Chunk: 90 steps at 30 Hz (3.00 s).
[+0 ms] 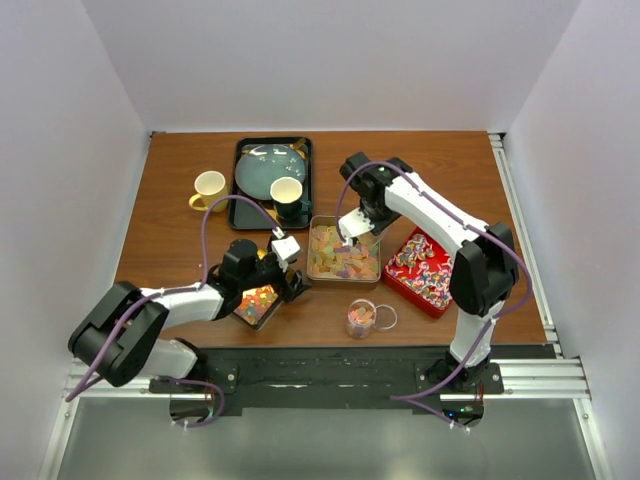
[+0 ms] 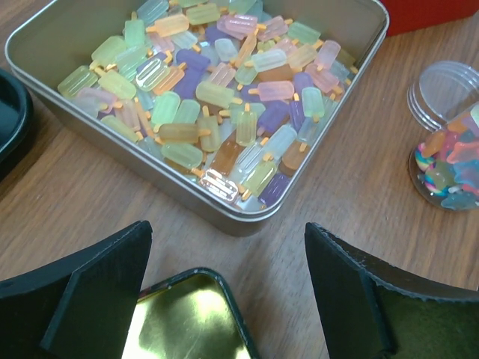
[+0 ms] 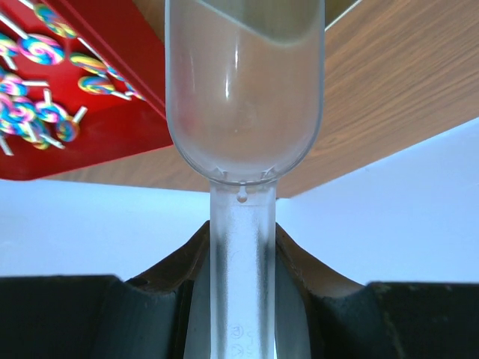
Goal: Pack the candies
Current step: Scoop the fake candies from the storage box.
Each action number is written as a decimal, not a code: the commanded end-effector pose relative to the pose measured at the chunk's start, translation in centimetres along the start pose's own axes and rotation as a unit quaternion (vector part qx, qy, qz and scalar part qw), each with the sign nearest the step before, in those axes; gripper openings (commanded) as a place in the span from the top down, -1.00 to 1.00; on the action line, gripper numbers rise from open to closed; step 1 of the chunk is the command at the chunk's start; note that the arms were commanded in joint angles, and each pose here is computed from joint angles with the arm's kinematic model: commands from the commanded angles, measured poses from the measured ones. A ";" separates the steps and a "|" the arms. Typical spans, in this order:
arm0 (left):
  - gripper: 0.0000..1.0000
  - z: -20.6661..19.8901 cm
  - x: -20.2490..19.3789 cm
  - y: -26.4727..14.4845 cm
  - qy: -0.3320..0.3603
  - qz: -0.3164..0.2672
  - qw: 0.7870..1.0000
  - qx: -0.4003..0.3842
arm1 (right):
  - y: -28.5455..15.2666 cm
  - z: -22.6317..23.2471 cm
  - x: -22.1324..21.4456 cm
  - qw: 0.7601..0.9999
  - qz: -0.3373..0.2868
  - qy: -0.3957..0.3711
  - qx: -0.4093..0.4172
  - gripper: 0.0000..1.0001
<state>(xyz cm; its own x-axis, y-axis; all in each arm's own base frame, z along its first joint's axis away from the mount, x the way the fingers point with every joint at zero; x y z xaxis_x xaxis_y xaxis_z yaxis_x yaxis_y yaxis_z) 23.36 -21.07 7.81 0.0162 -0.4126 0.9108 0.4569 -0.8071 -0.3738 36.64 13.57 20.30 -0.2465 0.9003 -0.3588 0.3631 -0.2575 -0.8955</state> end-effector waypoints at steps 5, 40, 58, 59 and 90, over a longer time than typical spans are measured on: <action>-0.76 0.3 0.2 1.2 0.001 -0.036 0.999 0.016 | -0.5 -1.1 1.4 0.993 0.073 -0.084 -0.028 1.00; -0.68 -0.8 0.0 2.2 -0.013 -0.056 0.998 -0.031 | 2.2 3.5 6.9 0.995 0.012 -0.004 0.095 1.00; -0.57 -1.2 0.3 3.2 -0.034 -0.061 0.996 -0.051 | 1.6 8.9 8.6 0.959 -0.031 0.150 0.240 1.00; -0.57 -1.2 0.3 3.2 -0.035 -0.061 0.996 -0.051 | 1.8 8.7 8.5 0.963 -0.027 0.150 0.224 1.00; -0.68 0.2 3.6 1.4 0.008 -0.015 0.993 -0.116 | 2.8 6.9 13.6 0.874 -0.361 0.251 0.209 1.00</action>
<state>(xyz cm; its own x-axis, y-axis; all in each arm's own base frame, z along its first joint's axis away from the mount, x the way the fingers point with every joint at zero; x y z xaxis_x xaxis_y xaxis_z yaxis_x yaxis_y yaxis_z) 24.69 -23.63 7.97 0.0711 -0.3731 0.9251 0.3403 -0.8627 -0.3741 28.37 19.91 10.16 0.2481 0.9527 0.1753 -0.1021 0.2056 -0.9733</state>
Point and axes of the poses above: each gripper's point midway between its finger pads, its own y axis out along the fingers, its own z axis along the line the jaws close on, x = y × z, the point moved 4 cm from there along -y, back along the fingers, and after that the axes turned 15 degrees about y, right-handed, at the moved point
